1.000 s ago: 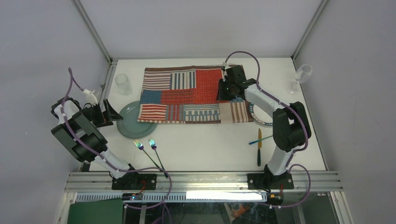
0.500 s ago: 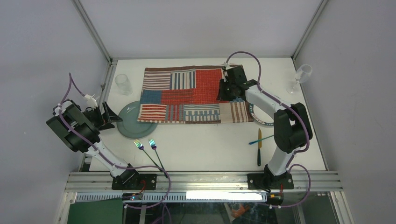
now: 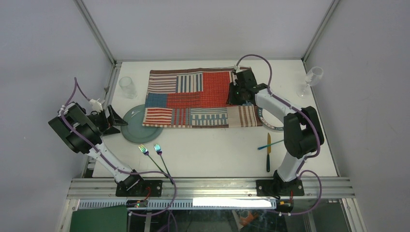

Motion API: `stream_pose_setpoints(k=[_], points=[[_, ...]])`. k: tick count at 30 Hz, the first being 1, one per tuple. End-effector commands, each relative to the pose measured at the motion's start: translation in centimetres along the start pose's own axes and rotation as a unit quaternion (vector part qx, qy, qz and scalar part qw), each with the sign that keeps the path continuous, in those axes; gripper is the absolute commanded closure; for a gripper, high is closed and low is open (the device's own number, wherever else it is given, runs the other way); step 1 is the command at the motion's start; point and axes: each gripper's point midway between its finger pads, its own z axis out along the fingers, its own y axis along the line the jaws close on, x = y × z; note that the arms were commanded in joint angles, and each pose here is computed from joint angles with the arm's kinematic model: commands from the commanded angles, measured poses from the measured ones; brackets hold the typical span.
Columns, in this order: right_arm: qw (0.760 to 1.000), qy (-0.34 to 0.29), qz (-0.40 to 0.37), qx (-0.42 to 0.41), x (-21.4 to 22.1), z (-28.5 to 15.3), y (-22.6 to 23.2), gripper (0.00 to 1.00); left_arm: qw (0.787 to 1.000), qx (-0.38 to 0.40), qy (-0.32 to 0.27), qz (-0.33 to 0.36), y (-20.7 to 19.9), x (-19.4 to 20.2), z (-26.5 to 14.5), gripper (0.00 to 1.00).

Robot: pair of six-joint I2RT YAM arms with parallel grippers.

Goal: Set the dinner table for one person
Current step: Pick up the plate at the center of the board.

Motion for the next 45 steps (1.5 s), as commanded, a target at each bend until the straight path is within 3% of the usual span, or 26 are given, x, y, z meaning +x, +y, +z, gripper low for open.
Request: stream_pose_setpoints(k=[1, 8, 14, 18, 23, 29, 40, 42, 45], points=[[0.999, -0.034, 0.015, -0.007, -2.0, -0.5, -0.6, 0.78, 0.999, 0.0, -0.002, 0.033, 0.1, -2.1, 1.2, 0.1], [0.999, -0.027, 0.039, 0.004, -1.9, 0.2, -2.6, 0.79, 0.998, 0.037, 0.037, 0.043, -1.9, -2.5, 4.8, 0.15], [0.999, -0.021, 0.044, 0.004, -1.9, 0.5, -2.8, 0.79, 0.996, 0.057, 0.047, 0.047, -2.3, -1.4, 5.7, 0.2], [0.999, -0.022, 0.044, 0.001, -1.9, 0.3, -2.6, 0.8, 0.996, 0.058, 0.054, 0.052, -2.1, -0.7, 5.7, 0.38], [0.999, -0.031, 0.044, 0.0, -2.2, -0.6, -2.4, 0.81, 0.996, 0.063, 0.049, 0.051, -1.5, -0.3, 5.5, 0.75], [0.998, -0.034, 0.046, -0.016, -2.0, -1.3, -1.6, 0.84, 0.995, 0.077, 0.037, 0.053, -0.9, 0.1, 5.0, 0.98], [0.999, -0.016, 0.023, -0.02, -0.3, -0.7, 0.2, 0.93, 0.987, 0.143, -0.013, 0.067, -0.5, 0.4, 1.2, 1.0], [0.999, -0.014, 0.013, -0.034, -0.2, -0.6, 1.1, 1.0, 0.984, 0.165, -0.018, 0.068, -0.8, 0.7, 1.0, 1.0], [0.998, -0.006, -0.004, -0.068, 0.0, -0.4, 3.0, 1.0, 0.983, 0.169, -0.025, 0.066, -0.2, 1.1, 0.7, 1.0]])
